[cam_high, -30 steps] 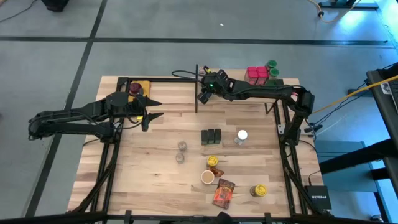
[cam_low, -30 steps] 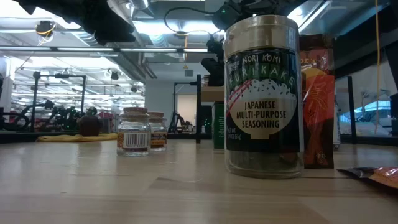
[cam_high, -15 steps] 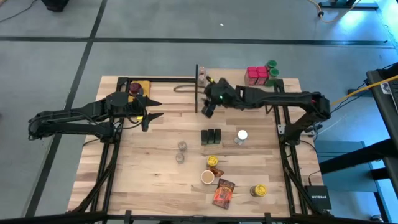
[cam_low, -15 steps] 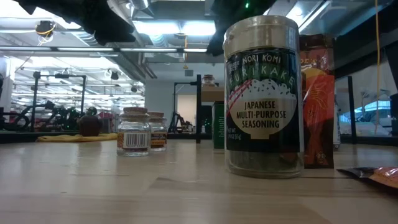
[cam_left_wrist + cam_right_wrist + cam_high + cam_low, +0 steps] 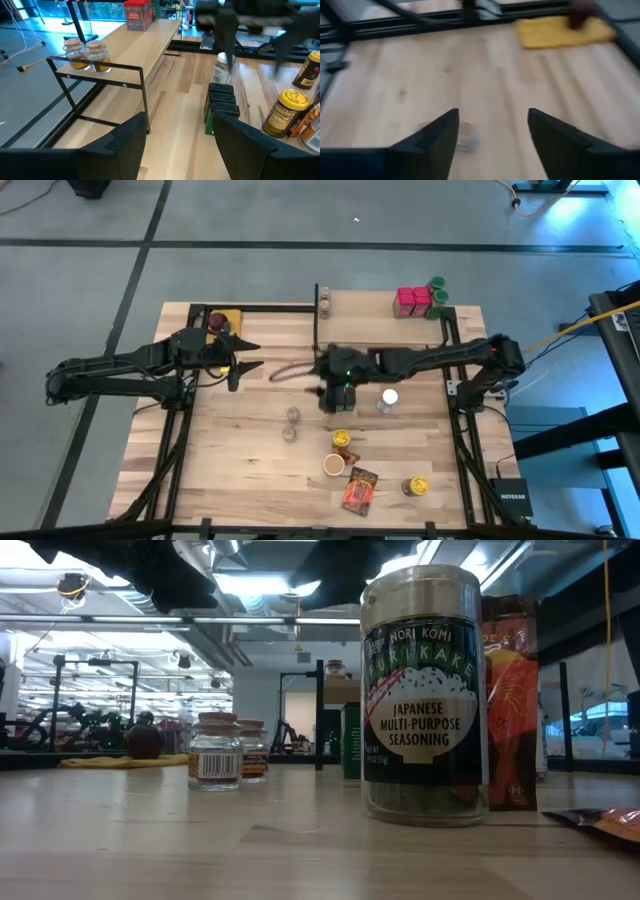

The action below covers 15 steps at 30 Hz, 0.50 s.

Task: Shelf spices
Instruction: Put the top brown seasoning bottle on the shelf

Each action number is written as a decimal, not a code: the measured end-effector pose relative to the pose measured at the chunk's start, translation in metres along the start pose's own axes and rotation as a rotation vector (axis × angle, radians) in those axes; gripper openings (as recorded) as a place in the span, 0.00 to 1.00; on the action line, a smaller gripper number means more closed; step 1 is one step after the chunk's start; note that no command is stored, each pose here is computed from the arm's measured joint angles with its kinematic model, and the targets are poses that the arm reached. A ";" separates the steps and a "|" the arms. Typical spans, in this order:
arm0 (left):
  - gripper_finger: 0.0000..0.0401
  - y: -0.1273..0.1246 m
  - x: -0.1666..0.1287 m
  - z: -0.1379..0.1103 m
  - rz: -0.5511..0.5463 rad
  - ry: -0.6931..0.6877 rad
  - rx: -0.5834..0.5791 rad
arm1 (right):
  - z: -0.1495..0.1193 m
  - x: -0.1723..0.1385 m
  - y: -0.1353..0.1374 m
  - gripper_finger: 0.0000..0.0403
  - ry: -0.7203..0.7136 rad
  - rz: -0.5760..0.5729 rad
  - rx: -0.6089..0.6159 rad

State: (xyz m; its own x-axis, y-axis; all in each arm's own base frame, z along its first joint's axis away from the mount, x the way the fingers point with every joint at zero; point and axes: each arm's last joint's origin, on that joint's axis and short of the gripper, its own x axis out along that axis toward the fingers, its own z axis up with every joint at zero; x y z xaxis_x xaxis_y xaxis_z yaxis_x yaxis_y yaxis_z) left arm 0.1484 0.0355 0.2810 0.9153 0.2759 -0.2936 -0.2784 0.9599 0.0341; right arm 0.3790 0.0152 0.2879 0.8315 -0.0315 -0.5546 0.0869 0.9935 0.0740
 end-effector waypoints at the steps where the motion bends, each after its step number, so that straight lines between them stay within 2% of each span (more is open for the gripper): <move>1: 0.55 0.000 0.000 0.000 0.000 -0.002 0.002 | -0.002 0.006 0.005 0.63 -0.007 0.029 -0.015; 7: 0.55 0.000 0.000 0.001 0.000 -0.008 0.003 | -0.017 0.048 0.030 0.75 -0.058 0.117 -0.098; 15: 0.55 0.000 0.000 0.000 0.000 -0.004 0.000 | -0.034 0.084 0.034 0.74 -0.017 0.093 -0.132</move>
State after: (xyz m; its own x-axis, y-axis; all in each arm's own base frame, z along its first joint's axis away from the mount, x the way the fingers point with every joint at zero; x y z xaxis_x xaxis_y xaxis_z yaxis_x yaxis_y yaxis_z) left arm 0.1485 0.0356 0.2813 0.9162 0.2764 -0.2901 -0.2787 0.9598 0.0341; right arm 0.4335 0.0503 0.2159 0.8416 0.0608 -0.5366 -0.0627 0.9979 0.0146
